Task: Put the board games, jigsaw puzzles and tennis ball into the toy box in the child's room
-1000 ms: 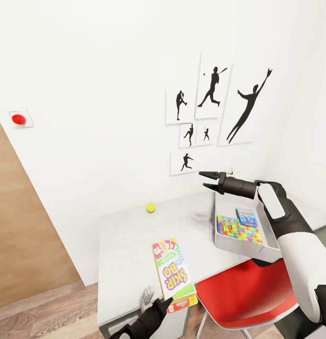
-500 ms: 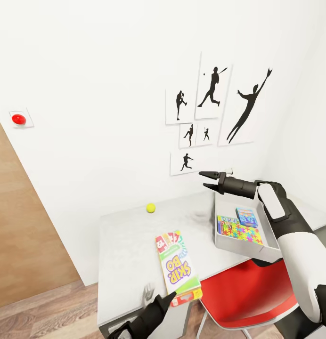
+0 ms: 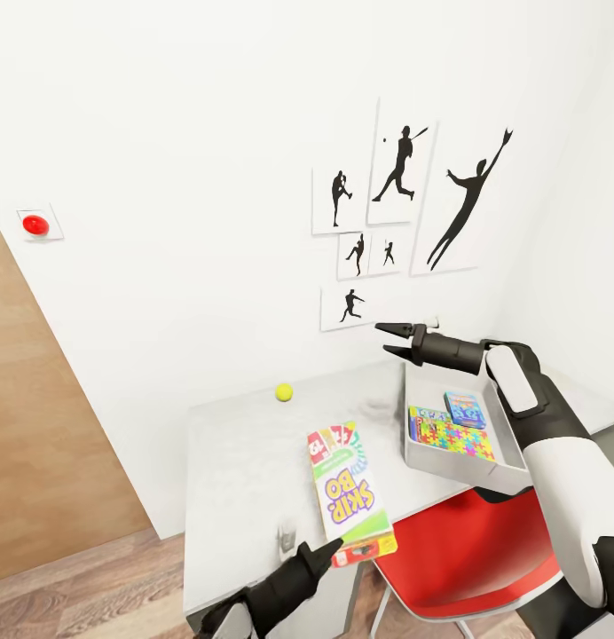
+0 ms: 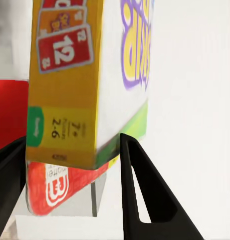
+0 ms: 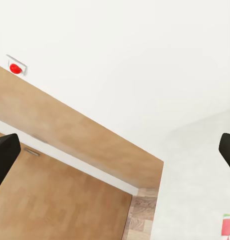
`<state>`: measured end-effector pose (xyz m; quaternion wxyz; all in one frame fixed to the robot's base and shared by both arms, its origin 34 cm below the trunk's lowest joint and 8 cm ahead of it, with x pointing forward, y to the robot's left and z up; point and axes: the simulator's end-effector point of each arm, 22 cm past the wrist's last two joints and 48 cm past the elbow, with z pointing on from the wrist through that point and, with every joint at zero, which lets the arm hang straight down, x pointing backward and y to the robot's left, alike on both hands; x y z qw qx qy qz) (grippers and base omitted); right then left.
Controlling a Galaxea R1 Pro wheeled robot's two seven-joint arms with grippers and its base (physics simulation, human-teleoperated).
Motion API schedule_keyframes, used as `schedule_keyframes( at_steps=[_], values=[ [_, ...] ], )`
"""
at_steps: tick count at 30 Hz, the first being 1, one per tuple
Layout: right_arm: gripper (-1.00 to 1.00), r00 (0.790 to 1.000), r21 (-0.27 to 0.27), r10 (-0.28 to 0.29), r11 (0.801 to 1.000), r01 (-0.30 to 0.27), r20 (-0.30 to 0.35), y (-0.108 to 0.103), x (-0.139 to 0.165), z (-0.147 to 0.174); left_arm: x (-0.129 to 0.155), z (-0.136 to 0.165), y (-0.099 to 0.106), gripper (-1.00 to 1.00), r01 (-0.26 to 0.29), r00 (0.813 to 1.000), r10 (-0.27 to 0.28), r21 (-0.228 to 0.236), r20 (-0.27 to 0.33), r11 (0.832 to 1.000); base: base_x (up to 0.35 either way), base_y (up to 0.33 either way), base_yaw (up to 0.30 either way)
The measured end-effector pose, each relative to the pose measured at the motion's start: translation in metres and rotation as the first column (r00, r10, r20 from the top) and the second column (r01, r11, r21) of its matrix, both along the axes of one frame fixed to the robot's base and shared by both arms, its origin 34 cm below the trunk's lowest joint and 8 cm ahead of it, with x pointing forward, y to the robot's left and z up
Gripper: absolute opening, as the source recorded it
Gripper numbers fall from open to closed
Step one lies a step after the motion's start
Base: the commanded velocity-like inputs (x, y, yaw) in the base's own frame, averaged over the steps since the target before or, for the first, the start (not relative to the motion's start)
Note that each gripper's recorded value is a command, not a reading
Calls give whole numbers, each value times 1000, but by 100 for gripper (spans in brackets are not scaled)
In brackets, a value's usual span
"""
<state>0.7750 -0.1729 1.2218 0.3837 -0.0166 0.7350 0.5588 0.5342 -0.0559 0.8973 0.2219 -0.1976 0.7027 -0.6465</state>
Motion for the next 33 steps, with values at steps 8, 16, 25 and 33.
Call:
schedule_keyframes(
  at_steps=[8, 16, 25, 33],
  values=[
    [100, 1000, 5, -2, 1000, 2, 3, -1, 0, 2, -13, 51, 29, -100, 107, 992, -103, -52, 71, 993, 0, 0, 0],
    [100, 1000, 5, -13, 1000, 13, 5, -9, 1, 3, -23, 69, 41, -100, 165, 984, -159, -70, 79, 984, 0, 0, 0],
    [100, 999, -3, -9, 1000, 9, 50, -9, -2, 19, -19, 127, 84, -100, 256, 960, -244, -74, 138, 964, 0, 0, 0],
    [100, 996, 12, -26, 1000, 25, 82, -16, 0, 35, 10, 142, 138, -100, 175, 975, -165, -54, 150, 983, 0, 0, 0]
  ],
)
